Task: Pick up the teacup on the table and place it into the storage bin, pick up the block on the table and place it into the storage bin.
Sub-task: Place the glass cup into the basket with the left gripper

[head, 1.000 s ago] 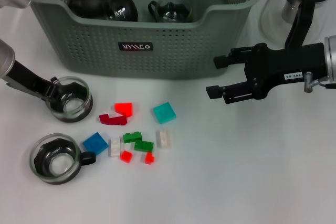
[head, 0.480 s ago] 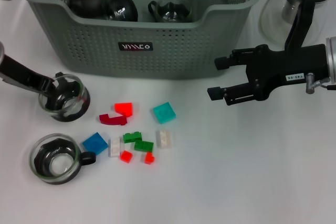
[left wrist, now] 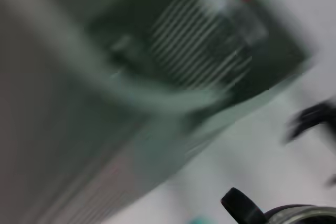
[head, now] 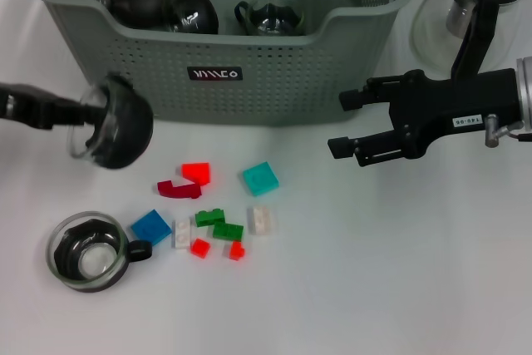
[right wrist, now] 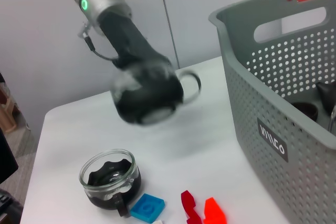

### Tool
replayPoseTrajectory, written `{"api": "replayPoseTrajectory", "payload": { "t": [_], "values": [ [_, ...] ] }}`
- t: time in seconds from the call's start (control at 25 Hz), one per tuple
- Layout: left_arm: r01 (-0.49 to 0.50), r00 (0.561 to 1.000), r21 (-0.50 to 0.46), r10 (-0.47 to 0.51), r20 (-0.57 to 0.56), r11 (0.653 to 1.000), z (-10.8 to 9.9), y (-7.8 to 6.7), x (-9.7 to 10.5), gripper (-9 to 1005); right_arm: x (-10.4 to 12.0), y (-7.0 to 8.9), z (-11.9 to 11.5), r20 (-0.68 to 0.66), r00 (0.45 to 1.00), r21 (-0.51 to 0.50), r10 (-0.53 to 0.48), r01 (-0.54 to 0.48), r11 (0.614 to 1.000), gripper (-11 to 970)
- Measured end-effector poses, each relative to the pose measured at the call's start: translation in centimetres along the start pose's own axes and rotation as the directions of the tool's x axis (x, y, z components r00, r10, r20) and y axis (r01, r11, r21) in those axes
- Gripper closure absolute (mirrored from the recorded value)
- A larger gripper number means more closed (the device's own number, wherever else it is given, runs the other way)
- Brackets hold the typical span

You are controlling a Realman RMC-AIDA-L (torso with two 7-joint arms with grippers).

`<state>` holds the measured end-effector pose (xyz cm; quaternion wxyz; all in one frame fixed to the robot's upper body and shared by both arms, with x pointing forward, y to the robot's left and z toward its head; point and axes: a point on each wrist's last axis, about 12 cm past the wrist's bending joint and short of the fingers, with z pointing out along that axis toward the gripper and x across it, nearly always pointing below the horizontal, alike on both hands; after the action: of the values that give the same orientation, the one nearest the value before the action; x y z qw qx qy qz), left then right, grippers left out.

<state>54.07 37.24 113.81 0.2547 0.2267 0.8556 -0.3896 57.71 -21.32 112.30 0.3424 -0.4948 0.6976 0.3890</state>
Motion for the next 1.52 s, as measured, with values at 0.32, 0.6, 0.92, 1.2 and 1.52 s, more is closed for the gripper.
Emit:
{"api": "replayPoseTrajectory", "payload": {
  "t": [0.32, 0.6, 0.92, 1.2, 1.52],
  "values": [
    [-0.134, 0.971, 0.231, 0.081, 0.226, 0.964, -1.3, -1.7, -0.6, 952, -0.1, 0.0, 0.0, -0.001, 1.000, -0.002, -0.004, 0.004, 1.000, 109],
    [-0.213, 0.908, 0.338, 0.059, 0.414, 0.917, -0.9, -3.2, -4.1, 952, 0.1, 0.1, -0.1, 0.000, 1.000, -0.003, 0.000, 0.000, 1.000, 109],
    [-0.193, 0.879, 0.275, 0.042, 0.475, 0.942, 0.4, -3.5, -9.5, 946, -0.2, 0.1, 0.0, 0.000, 1.000, -0.008, -0.011, 0.011, 1.000, 109],
    [-0.130, 0.940, 0.018, 0.117, 0.322, 0.991, 2.1, -4.1, -15.5, 922, -0.3, 0.1, 0.1, -0.006, 1.000, -0.011, -0.012, 0.012, 1.000, 108],
    [-0.190, 0.976, -0.317, 0.214, 0.044, 0.929, 4.7, -5.3, -20.4, 895, -0.2, 0.3, 0.1, -0.010, 1.000, -0.032, -0.013, 0.013, 0.999, 108]
  ]
}}
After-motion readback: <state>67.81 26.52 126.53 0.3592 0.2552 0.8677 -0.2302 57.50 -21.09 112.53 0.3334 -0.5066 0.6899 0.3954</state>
